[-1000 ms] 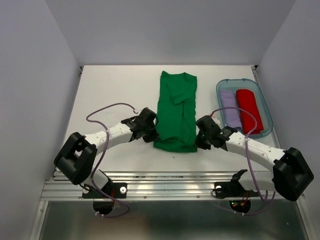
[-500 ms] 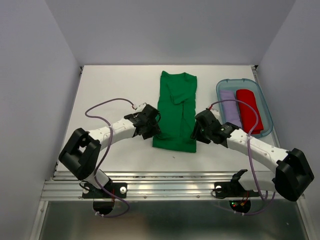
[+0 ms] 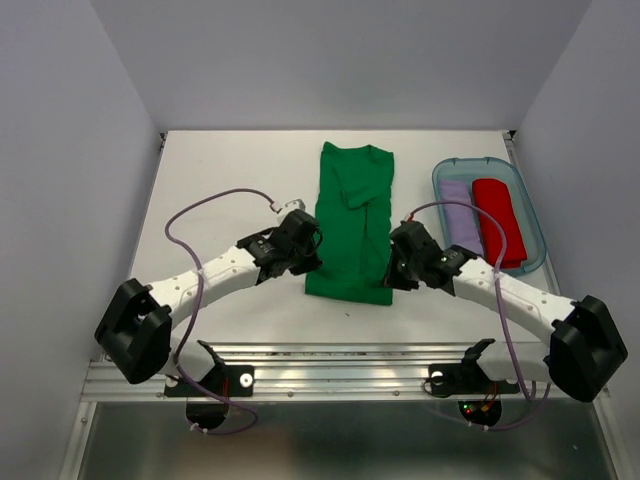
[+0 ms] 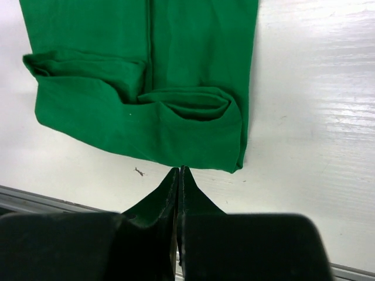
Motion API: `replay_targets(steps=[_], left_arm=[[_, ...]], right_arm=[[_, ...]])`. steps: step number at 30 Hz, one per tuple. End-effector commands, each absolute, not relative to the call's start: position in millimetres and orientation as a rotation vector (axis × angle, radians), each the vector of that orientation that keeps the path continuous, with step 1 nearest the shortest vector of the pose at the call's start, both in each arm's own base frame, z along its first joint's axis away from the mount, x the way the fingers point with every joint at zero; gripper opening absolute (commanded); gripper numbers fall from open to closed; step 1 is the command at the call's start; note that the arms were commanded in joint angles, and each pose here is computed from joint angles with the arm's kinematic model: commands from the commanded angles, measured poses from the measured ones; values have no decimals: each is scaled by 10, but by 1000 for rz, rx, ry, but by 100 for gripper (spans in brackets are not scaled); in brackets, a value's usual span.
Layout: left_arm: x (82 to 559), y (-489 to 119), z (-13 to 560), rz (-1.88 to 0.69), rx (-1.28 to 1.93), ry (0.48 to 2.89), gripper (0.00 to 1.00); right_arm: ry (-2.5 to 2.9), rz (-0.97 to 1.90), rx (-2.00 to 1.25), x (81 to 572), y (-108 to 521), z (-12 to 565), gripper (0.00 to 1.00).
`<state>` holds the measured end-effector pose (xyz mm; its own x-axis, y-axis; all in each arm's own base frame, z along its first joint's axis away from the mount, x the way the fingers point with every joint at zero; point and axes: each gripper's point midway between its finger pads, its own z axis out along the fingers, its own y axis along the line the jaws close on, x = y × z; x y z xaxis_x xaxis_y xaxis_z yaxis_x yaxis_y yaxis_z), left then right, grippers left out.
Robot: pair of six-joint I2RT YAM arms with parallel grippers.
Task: Roll the t-shirts
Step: Roll the T-shirt to the center of the board.
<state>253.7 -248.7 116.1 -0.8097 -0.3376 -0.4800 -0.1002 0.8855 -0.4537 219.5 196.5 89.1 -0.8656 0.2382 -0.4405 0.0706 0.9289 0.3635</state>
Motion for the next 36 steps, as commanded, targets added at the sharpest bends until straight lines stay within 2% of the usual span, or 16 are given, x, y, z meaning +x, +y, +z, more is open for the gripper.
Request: replay_targets(steps=[1, 7, 13, 19, 25, 31, 36], left_arm=[[2360, -2811, 1011, -666, -132, 2549, 0], [2423, -2918, 785, -633, -108, 2603, 0], [2566, -2725, 511, -410, -98, 2619, 0], [2501, -2493, 244, -325, -108, 2667, 0], [2433, -2415, 198, -302, -110, 2688, 0], [2460, -2434, 375, -335, -126, 2655, 0], [2539, -2569, 650, -445, -140, 2595, 0]], right_arm=[[2605, 535, 151, 2238, 2134, 882, 1], [2627, 505, 144, 2346, 2206, 701, 1], [2616, 278, 167, 2471, 1960, 467, 1], [2666, 164, 99, 2401, 1819, 251, 1], [2698, 255, 48, 2333, 1937, 323, 1], [2571, 432, 50, 2500, 2165, 909, 1], [2538, 606, 37, 2580, 2462, 1078, 1]])
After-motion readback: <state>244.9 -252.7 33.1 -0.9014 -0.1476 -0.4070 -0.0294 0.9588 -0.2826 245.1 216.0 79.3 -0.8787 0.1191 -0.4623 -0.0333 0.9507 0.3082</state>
